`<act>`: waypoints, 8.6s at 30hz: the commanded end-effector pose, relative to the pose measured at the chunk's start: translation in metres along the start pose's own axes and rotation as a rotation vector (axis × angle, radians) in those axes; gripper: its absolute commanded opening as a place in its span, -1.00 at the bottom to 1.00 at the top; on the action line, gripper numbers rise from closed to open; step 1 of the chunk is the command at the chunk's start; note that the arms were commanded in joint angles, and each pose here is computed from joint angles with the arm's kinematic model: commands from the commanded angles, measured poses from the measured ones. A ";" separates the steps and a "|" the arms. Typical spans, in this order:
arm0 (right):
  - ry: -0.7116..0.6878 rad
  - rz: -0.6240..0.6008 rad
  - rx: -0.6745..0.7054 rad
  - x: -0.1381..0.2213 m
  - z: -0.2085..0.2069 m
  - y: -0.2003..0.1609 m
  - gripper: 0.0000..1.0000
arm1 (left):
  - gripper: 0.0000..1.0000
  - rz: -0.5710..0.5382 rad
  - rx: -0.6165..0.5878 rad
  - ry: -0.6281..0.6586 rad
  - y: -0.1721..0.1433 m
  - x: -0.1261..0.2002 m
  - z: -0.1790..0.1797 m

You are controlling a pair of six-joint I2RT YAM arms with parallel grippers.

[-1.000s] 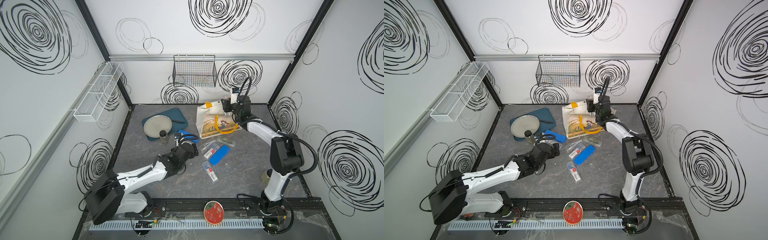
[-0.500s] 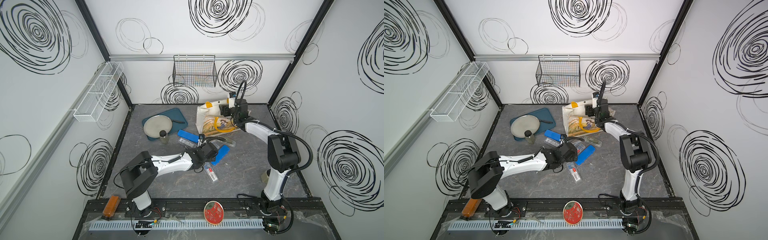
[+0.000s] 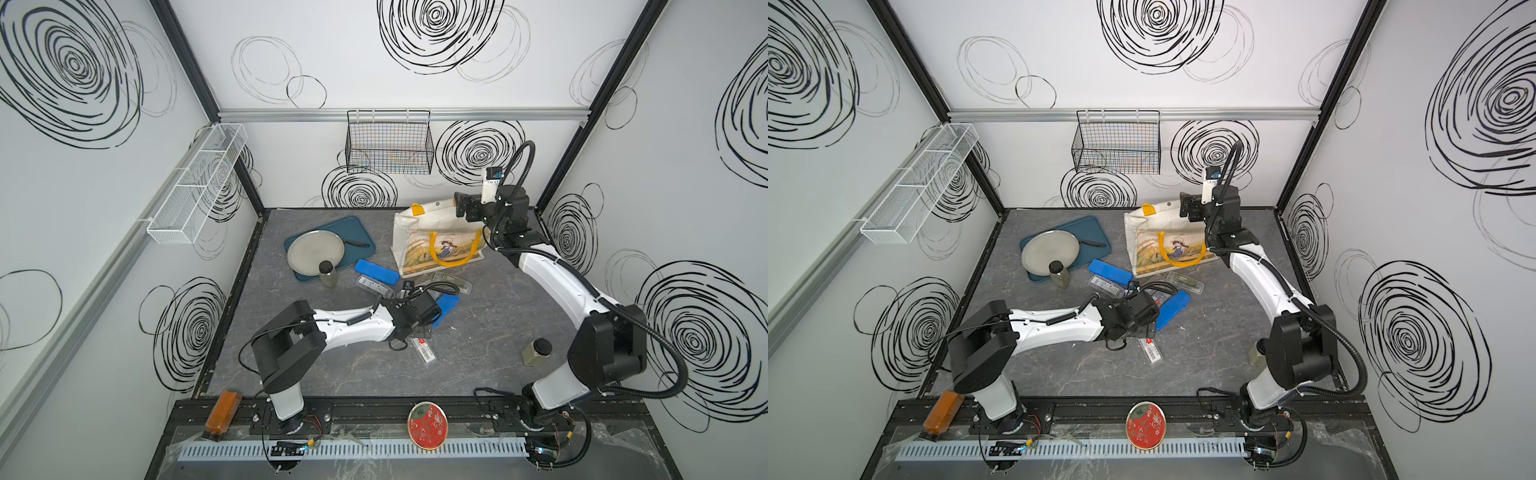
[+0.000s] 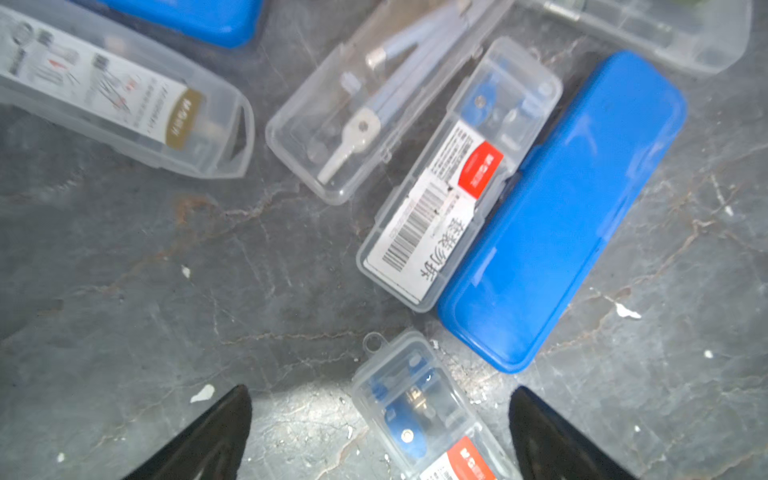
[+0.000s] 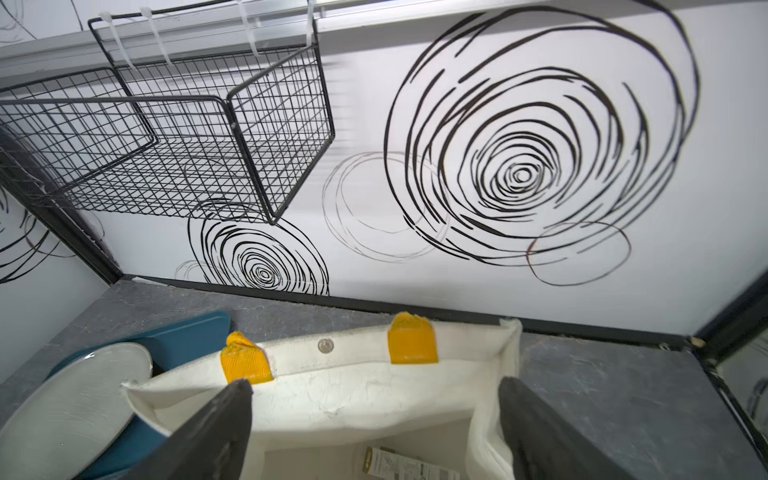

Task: Put the compass set into the canvas bag
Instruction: Place the compass set in the canvas bag, then pick up the compass set at the center of the board, then place the compass set in the canvas bag, then pick up the compass set at the center of the board.

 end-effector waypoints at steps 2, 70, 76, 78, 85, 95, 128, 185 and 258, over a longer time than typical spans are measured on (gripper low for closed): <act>-0.151 0.086 -0.048 0.031 -0.022 -0.032 0.90 | 0.99 0.099 0.033 -0.010 -0.018 -0.012 -0.002; -0.017 0.151 -0.103 0.100 -0.012 -0.122 0.86 | 0.46 0.239 0.168 0.032 -0.042 -0.028 -0.007; -0.017 0.138 -0.106 0.102 -0.012 -0.121 0.86 | 0.17 0.224 0.145 0.063 -0.035 -0.039 -0.003; -0.017 0.141 -0.106 0.101 -0.012 -0.121 0.86 | 0.09 0.208 0.132 0.080 -0.029 -0.039 -0.001; -0.002 0.151 -0.108 0.097 -0.010 -0.123 0.86 | -0.05 0.141 0.118 0.096 -0.009 -0.036 0.003; 0.083 0.126 -0.091 0.095 0.004 -0.119 0.85 | -0.06 -0.180 0.194 -0.025 0.021 0.013 0.018; 0.922 0.349 0.003 0.072 0.182 -0.166 0.41 | -0.07 -0.760 0.360 -0.740 0.115 0.094 0.078; 0.007 0.238 -0.057 -0.071 0.002 -0.091 -0.65 | 0.99 -0.536 0.365 -0.409 0.087 0.038 0.090; 0.602 -0.066 0.197 0.088 0.115 -0.068 0.83 | 0.99 -0.263 0.438 0.195 0.104 -0.051 0.099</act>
Point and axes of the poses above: each gripper's point midway between its finger pads, its own x axis back along the fingers, its own z axis along the line the jaws close on, y = z × x, the point moved 6 cm from there along x, back along the fingers, and after that the axes turned 1 degree about x, right-handed, at the moved point
